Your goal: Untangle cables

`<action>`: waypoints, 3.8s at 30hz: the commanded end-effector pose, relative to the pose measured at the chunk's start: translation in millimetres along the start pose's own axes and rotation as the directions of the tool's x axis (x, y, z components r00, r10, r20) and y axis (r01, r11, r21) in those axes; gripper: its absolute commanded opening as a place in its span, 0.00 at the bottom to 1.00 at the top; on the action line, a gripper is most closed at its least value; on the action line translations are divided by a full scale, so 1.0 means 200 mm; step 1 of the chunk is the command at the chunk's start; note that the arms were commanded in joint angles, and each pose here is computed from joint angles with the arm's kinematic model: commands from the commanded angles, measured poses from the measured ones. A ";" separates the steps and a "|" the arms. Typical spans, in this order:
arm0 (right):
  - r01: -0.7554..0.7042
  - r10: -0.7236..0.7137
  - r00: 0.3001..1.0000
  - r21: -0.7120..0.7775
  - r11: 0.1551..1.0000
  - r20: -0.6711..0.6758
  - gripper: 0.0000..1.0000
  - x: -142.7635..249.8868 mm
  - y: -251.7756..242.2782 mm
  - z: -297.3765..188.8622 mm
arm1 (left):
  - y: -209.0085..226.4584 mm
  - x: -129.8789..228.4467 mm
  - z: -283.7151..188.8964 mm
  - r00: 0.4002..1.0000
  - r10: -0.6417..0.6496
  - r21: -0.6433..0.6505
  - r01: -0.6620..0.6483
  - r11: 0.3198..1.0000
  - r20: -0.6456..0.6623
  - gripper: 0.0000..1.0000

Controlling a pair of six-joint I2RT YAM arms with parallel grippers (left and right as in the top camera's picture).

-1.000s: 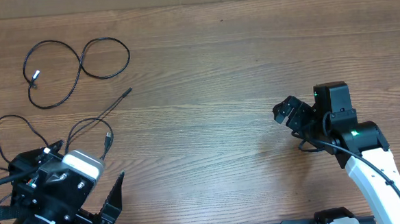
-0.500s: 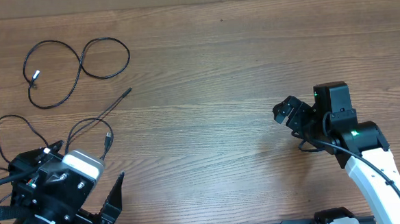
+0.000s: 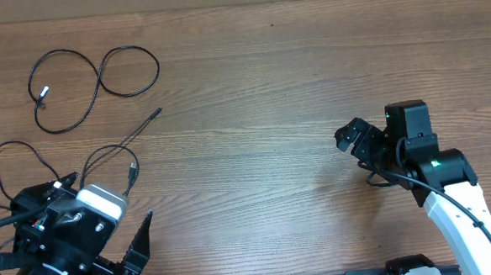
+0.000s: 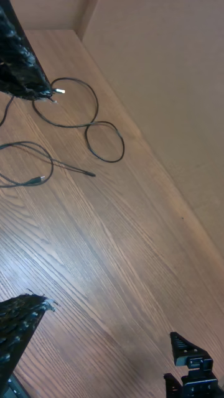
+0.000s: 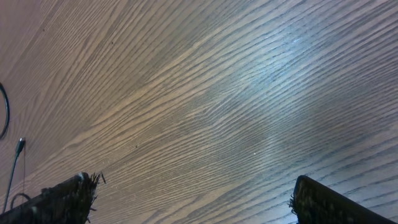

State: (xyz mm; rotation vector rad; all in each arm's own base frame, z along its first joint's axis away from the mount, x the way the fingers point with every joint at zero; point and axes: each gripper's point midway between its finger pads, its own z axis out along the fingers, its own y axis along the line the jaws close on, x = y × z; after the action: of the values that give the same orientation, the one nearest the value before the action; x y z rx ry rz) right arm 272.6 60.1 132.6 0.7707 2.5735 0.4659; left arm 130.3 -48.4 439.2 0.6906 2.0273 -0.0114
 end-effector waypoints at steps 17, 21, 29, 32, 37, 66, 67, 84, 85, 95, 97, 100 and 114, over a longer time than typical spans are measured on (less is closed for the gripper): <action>0.011 -0.011 1.000 -0.023 1.000 0.015 1.00 -0.02 0.04 -0.02 | -0.03 -0.01 -0.01 1.000 -0.002 0.031 0.002 1.000 0.017 1.00; 0.011 -0.011 1.000 -0.023 1.000 0.015 1.00 -0.02 0.04 -0.02 | -0.07 0.00 -0.08 0.999 0.012 0.010 -0.013 1.000 0.052 1.00; 0.011 -0.011 1.000 -0.023 1.000 0.015 1.00 -0.02 0.04 -0.02 | -0.22 0.08 -0.37 0.977 0.036 -0.084 -0.019 0.996 0.212 0.99; 0.011 -0.011 1.000 -0.024 1.000 0.015 1.00 -0.02 0.04 -0.02 | -0.29 0.12 -0.47 0.961 -0.009 -0.101 0.038 0.994 0.276 1.00; 0.011 -0.011 1.000 -0.023 1.000 0.015 1.00 -0.02 0.04 -0.02 | -0.36 0.21 -0.53 0.948 -0.026 -0.109 0.064 0.992 0.317 1.00; 0.011 -0.011 1.000 -0.023 1.000 0.015 1.00 -0.02 0.04 -0.02 | -0.48 0.55 0.01 0.914 -0.049 0.040 0.035 0.999 0.403 1.00; 0.011 -0.011 1.000 -0.023 1.000 0.015 1.00 -0.02 0.04 -0.02 | -0.47 0.55 0.03 0.912 -0.045 0.041 0.031 0.999 0.409 1.00; 0.011 -0.011 1.000 -0.023 1.000 0.015 1.00 -0.02 0.04 -0.02 | -0.34 0.57 0.48 0.902 0.019 0.002 -0.022 1.000 0.431 0.99; 0.011 -0.011 1.000 -0.023 1.000 0.015 1.00 -0.02 0.04 -0.02 | -0.33 0.57 0.51 0.899 0.022 -0.002 -0.024 1.000 0.438 1.00; 0.011 -0.011 1.000 -0.023 1.000 0.015 1.00 -0.02 0.04 -0.02 | -0.31 0.61 0.86 0.849 0.033 0.029 -0.056 0.998 0.528 1.00; 0.011 -0.011 1.000 -0.023 1.000 0.015 1.00 -0.02 0.04 -0.02 | -0.25 0.63 0.90 0.847 -0.040 0.008 0.043 0.999 0.530 1.00; 0.011 -0.011 1.000 -0.023 1.000 0.015 1.00 -0.02 0.04 -0.02 | -0.12 0.68 0.96 0.825 -0.188 -0.036 0.243 0.969 0.533 1.00; 0.011 -0.011 1.000 -0.023 1.000 0.015 1.00 -0.02 0.04 -0.02 | -0.01 0.88 1.12 0.833 -0.218 -0.171 0.346 0.923 0.509 1.00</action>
State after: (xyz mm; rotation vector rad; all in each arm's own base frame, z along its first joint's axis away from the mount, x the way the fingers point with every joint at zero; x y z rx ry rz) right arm 272.6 60.2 132.7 0.7700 2.5737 0.4663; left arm 238.7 -41.1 184.4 0.2521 1.5742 -0.1200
